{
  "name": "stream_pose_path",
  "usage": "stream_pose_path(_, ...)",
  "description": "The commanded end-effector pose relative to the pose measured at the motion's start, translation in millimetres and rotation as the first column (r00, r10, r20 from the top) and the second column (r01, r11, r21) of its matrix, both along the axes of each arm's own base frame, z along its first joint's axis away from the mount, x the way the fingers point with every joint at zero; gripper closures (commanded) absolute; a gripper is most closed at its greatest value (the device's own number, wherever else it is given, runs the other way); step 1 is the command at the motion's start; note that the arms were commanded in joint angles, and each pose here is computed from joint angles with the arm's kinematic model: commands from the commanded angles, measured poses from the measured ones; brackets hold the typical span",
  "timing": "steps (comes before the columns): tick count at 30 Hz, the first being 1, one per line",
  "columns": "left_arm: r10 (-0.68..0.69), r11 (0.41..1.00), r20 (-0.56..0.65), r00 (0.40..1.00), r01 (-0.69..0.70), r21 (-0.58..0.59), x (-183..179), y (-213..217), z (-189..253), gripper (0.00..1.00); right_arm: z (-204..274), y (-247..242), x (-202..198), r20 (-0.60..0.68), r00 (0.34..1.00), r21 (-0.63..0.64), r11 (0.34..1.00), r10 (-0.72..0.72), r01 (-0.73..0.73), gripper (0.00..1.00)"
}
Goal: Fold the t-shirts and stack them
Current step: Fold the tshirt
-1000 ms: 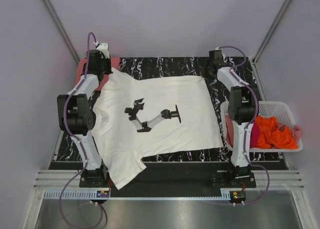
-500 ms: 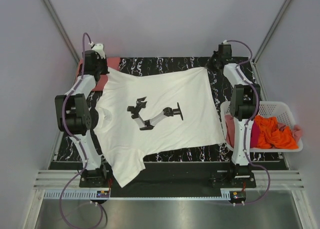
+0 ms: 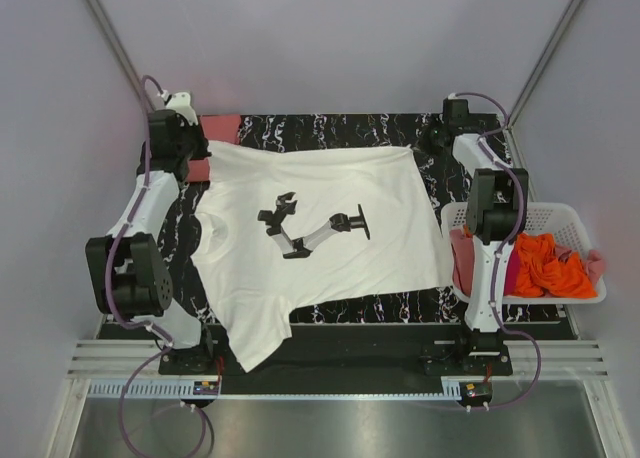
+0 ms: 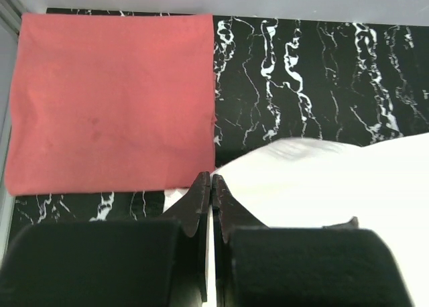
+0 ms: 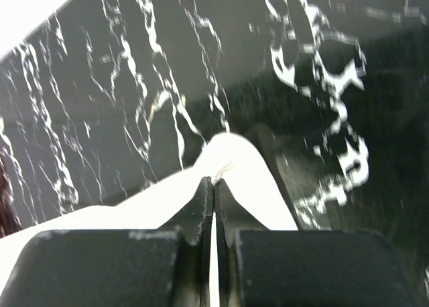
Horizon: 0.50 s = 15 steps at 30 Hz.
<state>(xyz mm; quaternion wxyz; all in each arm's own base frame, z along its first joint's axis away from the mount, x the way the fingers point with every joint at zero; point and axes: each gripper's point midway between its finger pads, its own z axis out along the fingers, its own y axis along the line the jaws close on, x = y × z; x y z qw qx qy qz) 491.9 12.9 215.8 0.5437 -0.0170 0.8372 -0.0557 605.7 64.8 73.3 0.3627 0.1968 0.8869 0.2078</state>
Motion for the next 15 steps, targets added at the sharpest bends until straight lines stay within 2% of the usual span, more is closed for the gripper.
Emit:
stream_pose_path(1, 0.045, 0.998, -0.038, 0.998, -0.046, -0.039, -22, 2, 0, 1.0, 66, 0, -12, 0.117, 0.993, -0.032, 0.999, 0.035, -0.031, 1.0)
stream_pose_path(6, 0.109, 0.988, -0.155, 0.982, -0.125, -0.095, -58, 1, -18, 1.0, 49, 1, -49, 0.039, 0.999, -0.015, 0.999, 0.029, -0.029, 1.0)
stream_pose_path(8, 0.123, 0.983, -0.201, 0.972, -0.147, -0.112, -73, 0, -26, 1.0, 56, -5, -58, 0.046, 0.999, -0.041, 0.999, 0.008, -0.007, 1.0)
stream_pose_path(15, 0.109, 0.975, -0.268, 0.957, -0.155, -0.158, -117, -11, -57, 1.0, 51, -12, -87, 0.016, 1.0, -0.088, 0.996, 0.009, -0.008, 1.0)
